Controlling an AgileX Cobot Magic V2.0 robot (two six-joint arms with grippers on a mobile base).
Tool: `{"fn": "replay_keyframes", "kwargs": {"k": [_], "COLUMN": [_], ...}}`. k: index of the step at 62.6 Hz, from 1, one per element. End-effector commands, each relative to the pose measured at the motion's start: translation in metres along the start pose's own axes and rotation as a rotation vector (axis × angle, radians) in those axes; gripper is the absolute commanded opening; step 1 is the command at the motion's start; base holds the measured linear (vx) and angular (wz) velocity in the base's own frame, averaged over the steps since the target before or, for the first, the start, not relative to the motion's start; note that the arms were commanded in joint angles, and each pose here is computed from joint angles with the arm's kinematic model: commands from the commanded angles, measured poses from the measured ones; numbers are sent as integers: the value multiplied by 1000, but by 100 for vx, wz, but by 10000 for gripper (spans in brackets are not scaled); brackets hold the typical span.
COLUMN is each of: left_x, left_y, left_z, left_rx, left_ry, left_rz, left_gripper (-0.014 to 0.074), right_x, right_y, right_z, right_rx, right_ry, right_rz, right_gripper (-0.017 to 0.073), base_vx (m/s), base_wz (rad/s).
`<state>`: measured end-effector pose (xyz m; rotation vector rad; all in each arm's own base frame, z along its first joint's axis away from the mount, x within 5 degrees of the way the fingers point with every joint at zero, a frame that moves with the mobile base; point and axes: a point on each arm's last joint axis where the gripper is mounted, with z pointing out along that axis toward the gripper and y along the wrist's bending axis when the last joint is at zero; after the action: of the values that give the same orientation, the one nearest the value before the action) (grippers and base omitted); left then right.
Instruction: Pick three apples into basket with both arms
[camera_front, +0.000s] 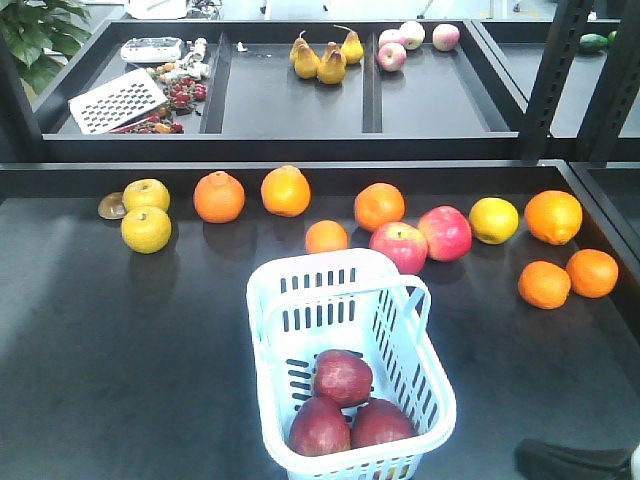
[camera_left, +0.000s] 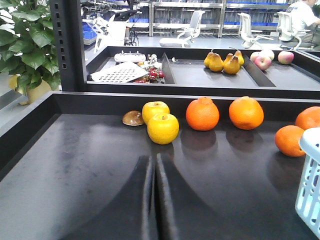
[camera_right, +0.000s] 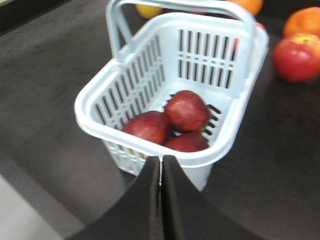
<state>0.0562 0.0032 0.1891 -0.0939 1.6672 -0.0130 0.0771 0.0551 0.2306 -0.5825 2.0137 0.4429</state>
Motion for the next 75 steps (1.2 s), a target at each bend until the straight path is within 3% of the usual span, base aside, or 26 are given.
{"fn": "replay_keyframes", "kwargs": {"k": [1, 8, 16, 23, 35, 46, 66, 75], "left_x": [-6, -6, -5, -5, -5, -5, -5, -5], "left_y": [-1, -1, -1, -1, -1, -1, -1, -1], "left_z": [-1, -1, -1, -1, -1, -1, -1, -1], "left_rx": [10, 10, 10, 10, 10, 10, 10, 10], "left_ry": [-80, -80, -79, -79, -77, -76, -74, -74], "left_rz": [-7, -7, -7, -7, -7, -7, -7, -7], "left_gripper": [-7, -7, -7, -7, -7, -7, -7, -7], "right_x": [-5, 18, 41, 49, 49, 55, 46, 46], "right_y": [-6, -10, -14, -21, -29, -34, -34, -34], "right_z": [-2, 1, 0, -6, -21, -23, -29, -30], "right_rx": [69, 94, 125, 223, 420, 513, 551, 551], "right_ry": [-89, -149, -258, -347, -489, -526, -627, -635], "right_rz": [49, 136, 170, 216, 205, 265, 186, 184], "right_gripper": [-4, -4, -4, -4, -4, -4, -4, -4], "base_vx": [0, 0, 0, 0, 0, 0, 0, 0], "base_wz": [0, 0, 0, 0, 0, 0, 0, 0]}}
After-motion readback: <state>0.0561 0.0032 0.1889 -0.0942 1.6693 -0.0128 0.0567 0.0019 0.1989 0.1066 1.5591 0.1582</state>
